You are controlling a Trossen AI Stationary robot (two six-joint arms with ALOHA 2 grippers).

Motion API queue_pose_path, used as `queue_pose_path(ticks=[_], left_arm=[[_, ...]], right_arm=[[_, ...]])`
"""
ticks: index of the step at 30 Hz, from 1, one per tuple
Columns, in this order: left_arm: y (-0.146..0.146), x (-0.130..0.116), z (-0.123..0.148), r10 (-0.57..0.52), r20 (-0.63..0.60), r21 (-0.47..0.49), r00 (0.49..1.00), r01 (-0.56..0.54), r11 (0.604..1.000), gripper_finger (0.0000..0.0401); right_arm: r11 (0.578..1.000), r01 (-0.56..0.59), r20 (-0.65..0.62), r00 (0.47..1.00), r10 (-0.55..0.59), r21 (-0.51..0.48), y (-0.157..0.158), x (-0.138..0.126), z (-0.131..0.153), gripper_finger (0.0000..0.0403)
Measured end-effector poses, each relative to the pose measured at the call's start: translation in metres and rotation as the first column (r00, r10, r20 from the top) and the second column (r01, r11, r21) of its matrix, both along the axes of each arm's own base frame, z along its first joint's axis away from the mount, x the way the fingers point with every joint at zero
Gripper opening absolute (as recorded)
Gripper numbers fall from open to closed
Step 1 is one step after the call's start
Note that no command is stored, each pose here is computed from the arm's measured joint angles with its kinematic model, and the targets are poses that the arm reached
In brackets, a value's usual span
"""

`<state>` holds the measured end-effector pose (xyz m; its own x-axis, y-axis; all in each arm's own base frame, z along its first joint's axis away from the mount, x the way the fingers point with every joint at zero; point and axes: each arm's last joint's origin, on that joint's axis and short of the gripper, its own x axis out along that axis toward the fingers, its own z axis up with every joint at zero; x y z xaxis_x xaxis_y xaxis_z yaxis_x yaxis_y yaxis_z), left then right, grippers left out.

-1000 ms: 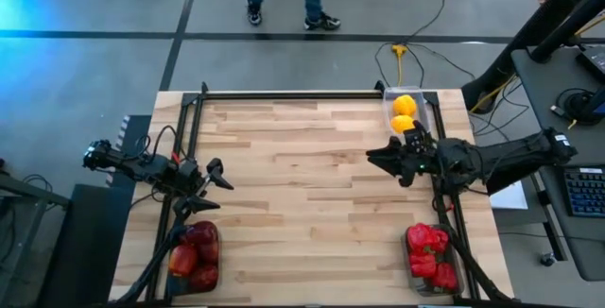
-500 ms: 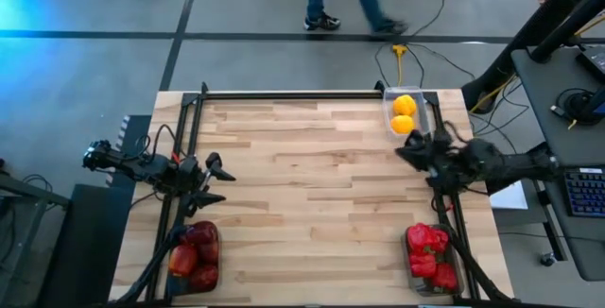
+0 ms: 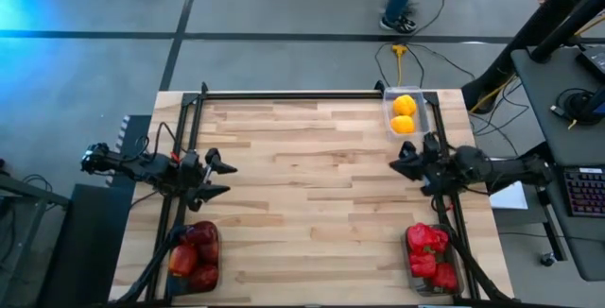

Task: Sort produce into baskets
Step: Return to Home Position

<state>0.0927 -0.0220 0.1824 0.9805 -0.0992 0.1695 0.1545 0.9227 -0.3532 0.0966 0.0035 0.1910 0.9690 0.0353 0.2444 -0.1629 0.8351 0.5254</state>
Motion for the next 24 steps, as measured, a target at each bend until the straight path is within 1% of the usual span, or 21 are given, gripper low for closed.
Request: queue_pose_path(ticks=[2,4,5,6,9,12,15,17,19,21,22,24], left_arm=[[0.0,0.001,-0.004,0.006,-0.043,0.013,0.999,-0.005,1.0,0.0286],[0.001,0.001,-0.006,0.022,-0.064,0.006,0.998,-0.021,1.0,0.0286],[0.001,0.001,-0.007,0.035,-0.072,0.0,0.997,-0.035,0.999,0.0286],[0.001,0.001,-0.007,0.041,-0.078,-0.004,0.996,-0.041,0.999,0.0286],[0.001,0.001,-0.008,0.037,-0.083,-0.004,0.996,-0.037,0.999,0.0286],[0.001,0.002,-0.011,0.035,-0.114,0.003,0.993,-0.035,0.999,0.0286],[0.001,0.002,-0.011,0.037,-0.113,0.017,0.993,-0.035,0.999,0.0286],[0.0,0.001,-0.011,-0.004,-0.113,0.022,0.994,0.006,1.0,0.0286],[-0.003,0.001,-0.013,-0.096,-0.129,0.033,0.987,0.101,0.994,0.0286],[-0.005,0.0,-0.014,-0.181,-0.137,0.059,0.974,0.191,0.98,0.0286],[-0.006,0.0,-0.014,-0.199,-0.135,0.077,0.971,0.211,0.974,0.0286],[-0.006,0.0,-0.014,-0.199,-0.13,0.102,0.971,0.213,0.972,0.0286]], right_arm=[[1.0,0.029,-0.076,0.997,-0.029,0.005,-0.001,0.002,-0.007,0.0009],[0.996,0.093,-0.163,0.983,-0.089,0.015,-0.003,0.002,-0.016,0.0009],[0.991,0.133,-0.222,0.966,-0.13,0.003,-0.004,0.003,-0.021,0.0009],[0.987,0.158,-0.239,0.958,-0.157,-0.016,-0.005,0.003,-0.023,0.0009],[0.983,0.157,-0.278,0.944,-0.179,-0.098,-0.005,0.005,-0.025,0.0009],[0.979,0.137,-0.307,0.935,-0.179,-0.152,-0.004,0.007,-0.027,0.0009],[0.965,0.121,-0.329,0.924,-0.195,-0.232,-0.004,0.008,-0.03,0.0009],[0.945,0.105,-0.341,0.915,-0.213,-0.309,-0.004,0.009,-0.031,0.0009],[0.918,0.087,-0.349,0.907,-0.234,-0.387,-0.004,0.01,-0.033,0.0009],[0.895,0.091,-0.361,0.893,-0.267,-0.436,-0.005,0.011,-0.035,0.0009],[0.888,0.09,-0.365,0.889,-0.276,-0.452,-0.005,0.012,-0.035,0.0009],[0.882,0.082,-0.379,0.882,-0.281,-0.465,-0.005,0.013,-0.037,0.0009]])
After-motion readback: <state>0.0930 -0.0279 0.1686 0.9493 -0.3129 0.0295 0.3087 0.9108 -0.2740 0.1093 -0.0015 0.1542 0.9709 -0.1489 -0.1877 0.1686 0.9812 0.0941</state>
